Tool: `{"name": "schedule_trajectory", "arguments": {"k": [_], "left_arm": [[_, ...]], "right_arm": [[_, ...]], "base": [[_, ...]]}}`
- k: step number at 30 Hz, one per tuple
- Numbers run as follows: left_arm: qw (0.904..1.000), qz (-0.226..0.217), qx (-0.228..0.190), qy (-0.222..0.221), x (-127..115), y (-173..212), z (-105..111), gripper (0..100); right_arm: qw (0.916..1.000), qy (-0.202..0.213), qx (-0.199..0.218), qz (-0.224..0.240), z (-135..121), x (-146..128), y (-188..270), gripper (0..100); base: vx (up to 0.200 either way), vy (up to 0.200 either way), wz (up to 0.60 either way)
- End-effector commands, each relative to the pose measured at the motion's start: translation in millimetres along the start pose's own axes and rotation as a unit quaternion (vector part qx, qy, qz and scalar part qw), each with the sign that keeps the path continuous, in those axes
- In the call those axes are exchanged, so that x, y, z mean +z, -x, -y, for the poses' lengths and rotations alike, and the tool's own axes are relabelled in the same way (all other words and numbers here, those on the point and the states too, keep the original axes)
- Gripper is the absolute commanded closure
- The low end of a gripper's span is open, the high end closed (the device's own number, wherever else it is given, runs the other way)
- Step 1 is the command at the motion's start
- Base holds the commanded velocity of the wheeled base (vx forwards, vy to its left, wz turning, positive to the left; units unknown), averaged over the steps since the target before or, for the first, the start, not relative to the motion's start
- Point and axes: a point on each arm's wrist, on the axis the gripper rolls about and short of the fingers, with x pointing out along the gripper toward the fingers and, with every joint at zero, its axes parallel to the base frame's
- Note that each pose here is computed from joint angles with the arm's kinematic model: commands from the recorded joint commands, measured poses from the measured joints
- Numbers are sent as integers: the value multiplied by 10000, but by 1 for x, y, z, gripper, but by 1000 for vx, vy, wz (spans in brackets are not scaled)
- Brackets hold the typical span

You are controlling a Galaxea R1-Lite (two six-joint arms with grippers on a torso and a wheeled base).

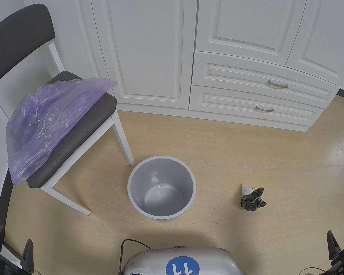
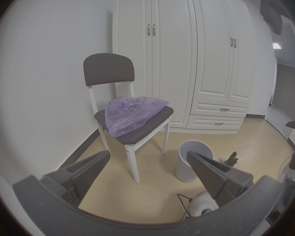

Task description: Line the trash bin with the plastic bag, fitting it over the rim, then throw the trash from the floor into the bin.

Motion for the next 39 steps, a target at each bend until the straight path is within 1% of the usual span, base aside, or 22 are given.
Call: {"name": "schedule_trajectory", "arguments": {"k": [1, 21, 39], "left_arm": [[10000, -15, -14, -34, -5, 0, 0, 0], [10000, -23, -30, -41, -5, 0, 0, 0], [10000, -15, 9, 43, -5, 0, 0, 0]], "right_arm": [[10000, -14, 1, -1, 0, -5, 0, 0], [10000, -21, 9, -1, 0, -5, 0, 0], [10000, -21, 9, -9, 0, -5, 0, 0]], "base": [[0, 0, 0], [0, 0, 0], [0, 0, 0]]}}
